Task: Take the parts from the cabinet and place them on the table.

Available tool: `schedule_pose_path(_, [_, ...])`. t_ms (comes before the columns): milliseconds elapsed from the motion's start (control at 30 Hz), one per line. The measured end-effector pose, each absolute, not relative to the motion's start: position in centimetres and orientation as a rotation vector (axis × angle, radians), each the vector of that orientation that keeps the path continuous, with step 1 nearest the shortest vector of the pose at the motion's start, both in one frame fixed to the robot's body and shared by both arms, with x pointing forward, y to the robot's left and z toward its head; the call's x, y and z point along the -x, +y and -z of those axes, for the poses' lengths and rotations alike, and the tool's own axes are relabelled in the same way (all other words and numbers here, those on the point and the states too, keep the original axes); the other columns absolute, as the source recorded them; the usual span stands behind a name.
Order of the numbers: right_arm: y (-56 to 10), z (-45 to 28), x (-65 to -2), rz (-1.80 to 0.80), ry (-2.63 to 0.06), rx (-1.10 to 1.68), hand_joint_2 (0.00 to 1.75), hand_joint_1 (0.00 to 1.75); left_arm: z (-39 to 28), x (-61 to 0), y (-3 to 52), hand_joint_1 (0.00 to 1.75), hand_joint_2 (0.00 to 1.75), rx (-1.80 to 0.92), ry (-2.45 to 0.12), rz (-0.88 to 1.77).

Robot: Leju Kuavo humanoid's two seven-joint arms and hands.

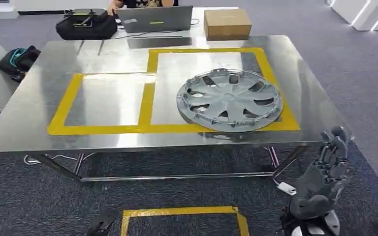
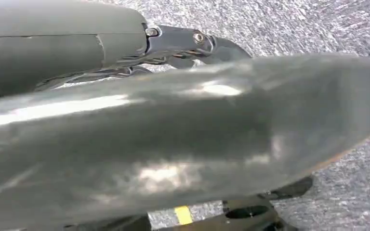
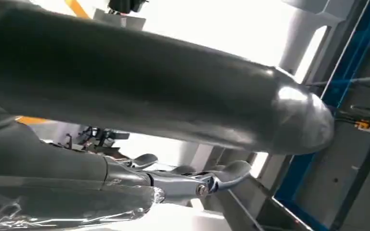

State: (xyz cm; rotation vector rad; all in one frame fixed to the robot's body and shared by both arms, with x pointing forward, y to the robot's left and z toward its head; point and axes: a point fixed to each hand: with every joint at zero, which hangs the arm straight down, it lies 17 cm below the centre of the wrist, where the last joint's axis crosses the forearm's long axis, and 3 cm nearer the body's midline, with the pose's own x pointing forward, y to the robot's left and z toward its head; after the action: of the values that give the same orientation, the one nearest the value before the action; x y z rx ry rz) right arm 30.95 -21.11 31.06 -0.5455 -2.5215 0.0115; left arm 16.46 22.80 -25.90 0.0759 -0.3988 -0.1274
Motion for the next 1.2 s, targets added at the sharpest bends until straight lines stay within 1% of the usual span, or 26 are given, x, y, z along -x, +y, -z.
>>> schedule_pose_path(1200, [-21.1,-29.8,-31.5,0.01,-2.478,0.471,0.0,0.0,25.8,-16.6,22.6,0.0,0.0,-0.061,-0.409,0.15])
